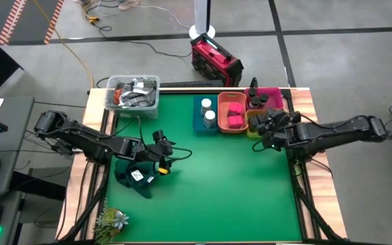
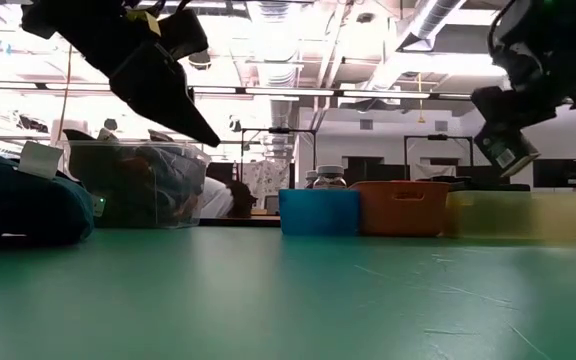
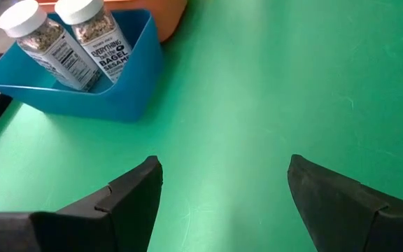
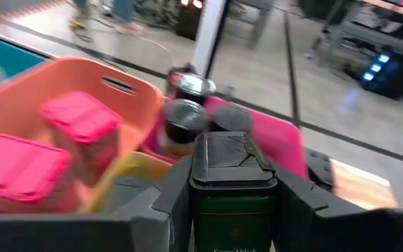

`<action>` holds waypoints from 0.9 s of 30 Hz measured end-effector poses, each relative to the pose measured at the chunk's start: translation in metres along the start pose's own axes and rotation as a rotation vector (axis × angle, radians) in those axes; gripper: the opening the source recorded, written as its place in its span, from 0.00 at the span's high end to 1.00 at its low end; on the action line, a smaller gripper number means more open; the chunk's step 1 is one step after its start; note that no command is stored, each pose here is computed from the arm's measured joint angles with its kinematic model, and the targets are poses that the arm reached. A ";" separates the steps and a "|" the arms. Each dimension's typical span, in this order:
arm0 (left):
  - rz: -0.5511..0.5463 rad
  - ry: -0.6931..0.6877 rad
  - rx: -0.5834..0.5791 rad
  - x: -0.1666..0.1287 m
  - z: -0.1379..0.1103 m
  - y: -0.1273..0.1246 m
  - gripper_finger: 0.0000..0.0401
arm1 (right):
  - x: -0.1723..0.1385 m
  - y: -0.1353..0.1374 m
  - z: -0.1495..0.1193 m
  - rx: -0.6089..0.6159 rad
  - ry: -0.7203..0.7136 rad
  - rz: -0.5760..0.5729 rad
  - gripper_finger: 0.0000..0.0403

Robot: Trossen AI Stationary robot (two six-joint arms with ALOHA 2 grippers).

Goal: Sort spices by type
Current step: Put the black seasoning can into the yellow bin

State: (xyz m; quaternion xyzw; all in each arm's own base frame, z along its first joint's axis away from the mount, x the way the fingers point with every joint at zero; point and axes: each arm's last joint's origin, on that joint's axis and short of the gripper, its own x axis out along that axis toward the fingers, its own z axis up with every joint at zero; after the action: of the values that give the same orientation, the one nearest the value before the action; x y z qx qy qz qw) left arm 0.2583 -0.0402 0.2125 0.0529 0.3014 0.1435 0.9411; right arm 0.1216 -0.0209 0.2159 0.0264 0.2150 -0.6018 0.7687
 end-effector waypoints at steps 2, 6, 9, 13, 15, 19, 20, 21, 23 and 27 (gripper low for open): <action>0.000 0.000 0.000 0.000 0.000 0.000 0.27 | 0.003 -0.005 -0.001 -0.006 0.024 -0.039 0.58; 0.000 0.000 -0.001 0.000 0.000 0.000 0.27 | 0.009 -0.008 0.000 0.021 0.035 -0.092 0.58; 0.000 0.000 -0.002 0.000 0.000 0.000 0.27 | 0.013 -0.010 0.002 0.023 0.035 -0.132 0.58; 0.000 -0.004 0.004 0.000 0.000 0.000 0.27 | 0.020 -0.015 0.004 0.032 0.031 -0.211 0.58; -0.001 -0.008 0.005 0.000 0.001 0.000 0.27 | 0.024 -0.016 0.006 0.033 0.018 -0.249 0.58; -0.001 -0.009 0.004 0.000 0.001 0.000 0.27 | 0.031 -0.021 0.009 0.030 0.032 -0.308 0.58; -0.001 -0.009 0.004 0.000 0.001 0.000 0.27 | 0.032 -0.022 0.009 0.037 0.046 -0.315 0.58; -0.001 -0.010 0.004 0.000 0.001 0.000 0.27 | 0.034 -0.023 0.009 0.046 0.064 -0.318 0.58; -0.001 -0.010 0.004 0.000 0.001 0.000 0.27 | 0.037 -0.025 0.009 0.067 0.097 -0.322 0.58; 0.000 -0.022 0.011 0.000 0.002 0.000 0.27 | 0.043 -0.027 0.007 0.100 0.159 -0.311 0.58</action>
State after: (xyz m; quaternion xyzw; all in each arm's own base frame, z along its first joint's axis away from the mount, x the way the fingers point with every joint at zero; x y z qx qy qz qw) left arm 0.2598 -0.0397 0.2143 0.0598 0.2916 0.1413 0.9442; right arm 0.1065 -0.0700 0.2125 0.0787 0.2462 -0.7194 0.6447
